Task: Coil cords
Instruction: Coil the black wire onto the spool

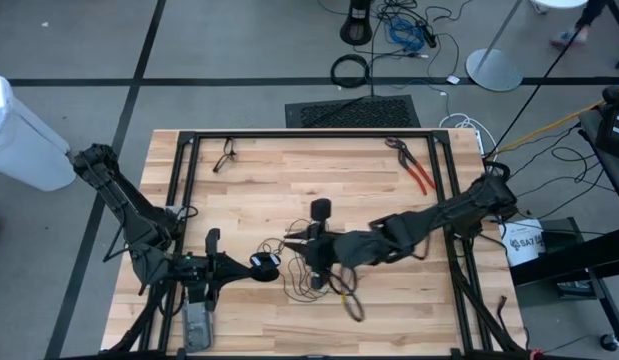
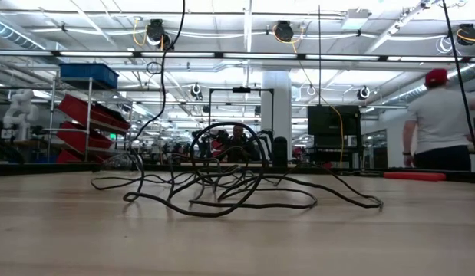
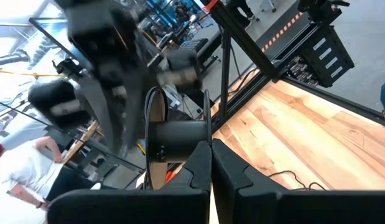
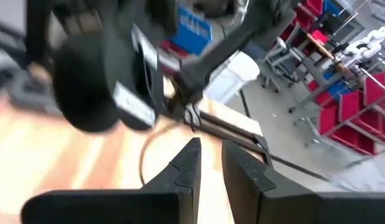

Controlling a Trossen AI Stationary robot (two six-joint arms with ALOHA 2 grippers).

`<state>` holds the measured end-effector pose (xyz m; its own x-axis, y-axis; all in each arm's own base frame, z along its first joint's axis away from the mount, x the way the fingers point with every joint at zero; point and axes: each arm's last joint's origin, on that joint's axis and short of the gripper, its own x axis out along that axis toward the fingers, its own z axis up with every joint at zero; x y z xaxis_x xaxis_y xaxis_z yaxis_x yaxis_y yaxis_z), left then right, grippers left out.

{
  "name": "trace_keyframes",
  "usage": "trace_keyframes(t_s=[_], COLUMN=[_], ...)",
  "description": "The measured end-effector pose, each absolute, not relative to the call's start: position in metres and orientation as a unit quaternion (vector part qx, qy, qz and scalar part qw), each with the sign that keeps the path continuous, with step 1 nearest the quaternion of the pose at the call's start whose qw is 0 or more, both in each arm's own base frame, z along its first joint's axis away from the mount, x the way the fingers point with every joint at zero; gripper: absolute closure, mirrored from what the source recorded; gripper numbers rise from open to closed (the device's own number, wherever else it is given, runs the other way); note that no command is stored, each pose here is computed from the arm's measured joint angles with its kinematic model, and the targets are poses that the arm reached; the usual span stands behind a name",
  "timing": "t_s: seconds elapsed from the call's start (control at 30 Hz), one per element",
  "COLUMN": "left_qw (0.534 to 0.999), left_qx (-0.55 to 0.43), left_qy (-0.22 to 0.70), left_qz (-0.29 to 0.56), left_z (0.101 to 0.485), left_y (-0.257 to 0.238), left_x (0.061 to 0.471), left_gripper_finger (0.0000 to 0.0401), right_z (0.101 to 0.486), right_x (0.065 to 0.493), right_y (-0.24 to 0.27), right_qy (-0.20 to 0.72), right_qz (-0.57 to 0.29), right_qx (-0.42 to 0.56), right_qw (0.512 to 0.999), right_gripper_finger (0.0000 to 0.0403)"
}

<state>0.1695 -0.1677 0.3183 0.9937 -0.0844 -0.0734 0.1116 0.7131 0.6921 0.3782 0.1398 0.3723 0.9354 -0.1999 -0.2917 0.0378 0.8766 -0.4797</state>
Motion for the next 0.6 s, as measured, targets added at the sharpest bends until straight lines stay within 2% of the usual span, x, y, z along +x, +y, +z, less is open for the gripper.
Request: trace_keyframes(t_s=[0.23,0.6], left_qw=[0.927,0.925], left_qx=[0.371,0.373], left_qy=[0.015,0.012], left_qz=[-0.059,-0.068], left_z=[0.319,0.318], left_y=[-0.168,-0.172], left_x=[0.169,0.166], left_gripper_finger=[0.0399,0.0399], right_z=[0.348,0.348], right_x=[0.394,0.389], right_y=[0.141,0.164], right_qy=[0.200,0.179], right_qz=[-0.116,-0.095], right_qx=[-0.302,-0.316], right_qw=[0.925,0.927], right_gripper_finger=[0.0331,0.0220])
